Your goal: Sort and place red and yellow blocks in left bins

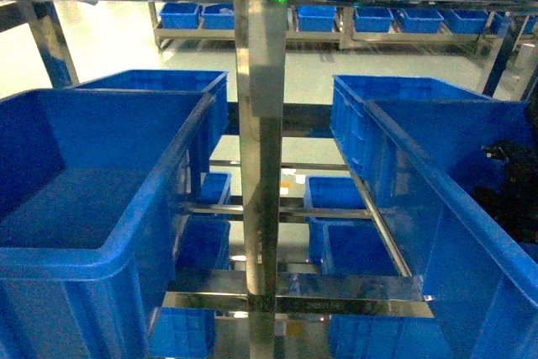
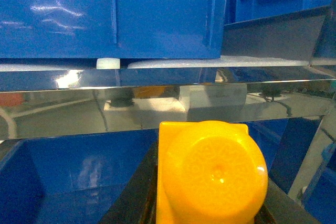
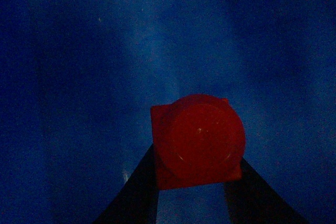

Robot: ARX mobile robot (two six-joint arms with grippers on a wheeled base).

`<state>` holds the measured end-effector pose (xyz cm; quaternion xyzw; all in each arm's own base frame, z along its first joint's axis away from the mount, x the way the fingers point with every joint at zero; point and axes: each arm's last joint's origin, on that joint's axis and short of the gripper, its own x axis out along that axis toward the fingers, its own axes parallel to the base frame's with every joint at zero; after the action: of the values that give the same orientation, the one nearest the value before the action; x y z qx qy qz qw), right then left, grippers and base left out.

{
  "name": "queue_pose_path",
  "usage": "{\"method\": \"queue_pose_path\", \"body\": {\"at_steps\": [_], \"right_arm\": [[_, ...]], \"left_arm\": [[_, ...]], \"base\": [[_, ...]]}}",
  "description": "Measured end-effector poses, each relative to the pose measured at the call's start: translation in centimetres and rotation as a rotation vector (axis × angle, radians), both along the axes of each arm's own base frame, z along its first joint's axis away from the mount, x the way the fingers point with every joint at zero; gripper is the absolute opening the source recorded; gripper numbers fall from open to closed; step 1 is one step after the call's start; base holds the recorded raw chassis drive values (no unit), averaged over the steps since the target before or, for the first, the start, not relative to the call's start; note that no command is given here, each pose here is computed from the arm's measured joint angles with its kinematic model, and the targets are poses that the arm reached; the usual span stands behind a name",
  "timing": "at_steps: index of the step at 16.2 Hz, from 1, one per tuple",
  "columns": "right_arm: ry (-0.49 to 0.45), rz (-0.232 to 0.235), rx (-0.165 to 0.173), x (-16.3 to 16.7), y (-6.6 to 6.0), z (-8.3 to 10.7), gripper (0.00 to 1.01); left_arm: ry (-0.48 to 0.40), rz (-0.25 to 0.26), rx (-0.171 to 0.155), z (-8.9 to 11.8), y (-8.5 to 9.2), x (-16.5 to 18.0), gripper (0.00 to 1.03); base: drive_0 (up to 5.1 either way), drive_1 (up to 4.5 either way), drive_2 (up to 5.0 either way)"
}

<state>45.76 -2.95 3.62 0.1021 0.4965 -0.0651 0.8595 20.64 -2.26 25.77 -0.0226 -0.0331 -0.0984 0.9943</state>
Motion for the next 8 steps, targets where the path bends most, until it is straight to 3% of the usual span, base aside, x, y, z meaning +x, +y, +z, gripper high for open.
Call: {"method": "queue_pose_path", "body": {"at_steps": [3,4,5,8], "right_arm": [[-0.010,-0.002,-0.012,0.01,-0.02,-0.05,0.28],[-0.011,-0.002,-0.021,0.02,-0.04,-0.04,0.35],[-0.024,0.002,-0.025,0.12,-0.05,0.01,0.50],[-0.035,0.009,-0.030,0.13,-0.05,-0.02,0.72]], "left_arm": [[0.000,-0.001,0.000,0.00,-0.01,0.00,0.27],[0.000,-0.001,0.000,0.00,-0.01,0.00,0.27],[0.000,-0.001,0.000,0.00,-0.01,0.00,0.27],[0.000,-0.001,0.000,0.00,-0.01,0.00,0.27]], "base": [[0.0,0.00,0.0],[0.0,0.00,0.0],[0.0,0.00,0.0],[0.0,0.00,0.0]]}}
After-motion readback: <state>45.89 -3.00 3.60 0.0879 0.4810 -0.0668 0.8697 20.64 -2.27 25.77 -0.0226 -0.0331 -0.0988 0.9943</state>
